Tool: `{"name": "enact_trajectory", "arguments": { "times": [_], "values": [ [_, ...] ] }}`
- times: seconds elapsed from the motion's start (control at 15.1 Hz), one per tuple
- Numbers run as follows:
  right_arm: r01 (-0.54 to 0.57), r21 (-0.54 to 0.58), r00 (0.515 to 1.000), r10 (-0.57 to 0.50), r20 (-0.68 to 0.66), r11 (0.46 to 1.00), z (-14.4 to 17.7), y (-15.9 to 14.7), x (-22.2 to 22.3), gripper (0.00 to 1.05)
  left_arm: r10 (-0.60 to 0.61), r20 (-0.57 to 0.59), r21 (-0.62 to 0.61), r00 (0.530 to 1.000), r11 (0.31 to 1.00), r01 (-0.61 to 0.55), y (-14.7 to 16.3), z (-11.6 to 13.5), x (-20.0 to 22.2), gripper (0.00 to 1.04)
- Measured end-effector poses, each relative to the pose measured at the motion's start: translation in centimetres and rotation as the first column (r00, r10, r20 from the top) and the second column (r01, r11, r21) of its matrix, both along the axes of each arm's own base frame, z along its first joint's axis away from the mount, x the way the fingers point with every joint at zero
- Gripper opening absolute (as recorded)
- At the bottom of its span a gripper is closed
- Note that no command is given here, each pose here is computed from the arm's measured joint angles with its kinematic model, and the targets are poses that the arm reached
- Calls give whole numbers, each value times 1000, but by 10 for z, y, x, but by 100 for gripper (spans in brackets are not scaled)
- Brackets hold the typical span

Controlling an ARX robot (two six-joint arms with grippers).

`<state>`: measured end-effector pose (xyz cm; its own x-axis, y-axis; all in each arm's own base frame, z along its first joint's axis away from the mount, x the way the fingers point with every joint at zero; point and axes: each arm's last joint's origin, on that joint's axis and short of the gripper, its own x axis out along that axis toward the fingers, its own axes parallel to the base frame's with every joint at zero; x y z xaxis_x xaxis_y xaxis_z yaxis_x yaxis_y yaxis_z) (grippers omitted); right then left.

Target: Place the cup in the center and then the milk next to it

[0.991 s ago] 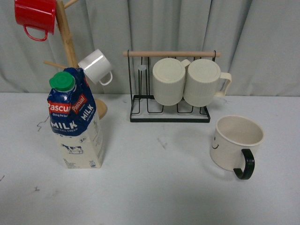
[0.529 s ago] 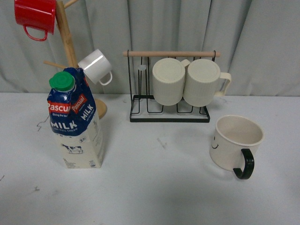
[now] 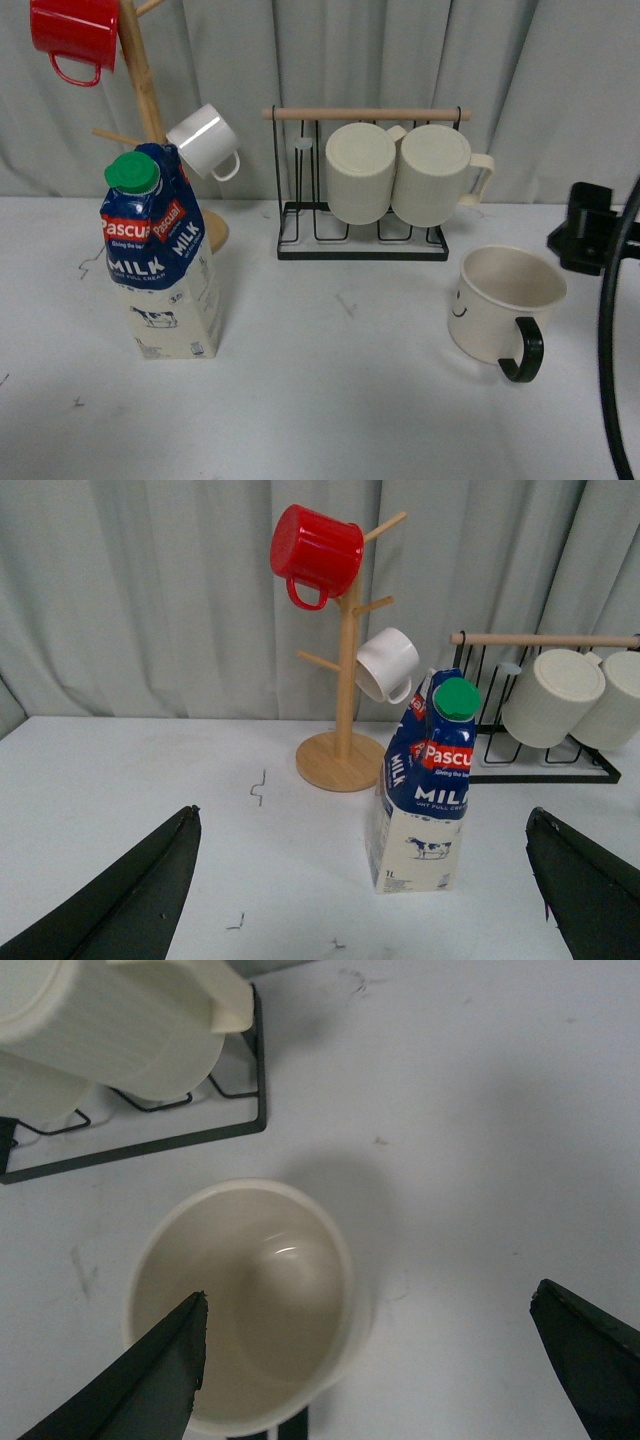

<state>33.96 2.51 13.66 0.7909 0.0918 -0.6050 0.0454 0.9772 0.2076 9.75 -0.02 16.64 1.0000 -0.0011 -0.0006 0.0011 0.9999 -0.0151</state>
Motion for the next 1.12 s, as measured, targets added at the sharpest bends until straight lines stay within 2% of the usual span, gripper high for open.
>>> {"name": "enact_trajectory", "arguments": {
  "times": [0.2,0.53,0.73,0.93,1.06,1.12],
  "values": [
    [29,3,991,-29,-131,1000,-16,11,23,98,0,0,0,1000,1000,0,0,0,0,98],
    [48,5,981,-46,-190,999,-29,9,37,98,0,0,0,1000,1000,0,0,0,0,98],
    [46,4,980,-44,-196,999,-29,10,39,65,0,0,0,1000,1000,0,0,0,0,98],
    [34,11,977,-31,-209,999,-32,13,40,25,0,0,0,1000,1000,0,0,0,0,98],
    [25,33,979,-18,-205,999,-24,15,35,5,0,0,0,1000,1000,0,0,0,0,98],
    [14,38,981,-6,-195,999,-17,18,32,3,0,0,0,1000,1000,0,0,0,0,98]
  ]
}}
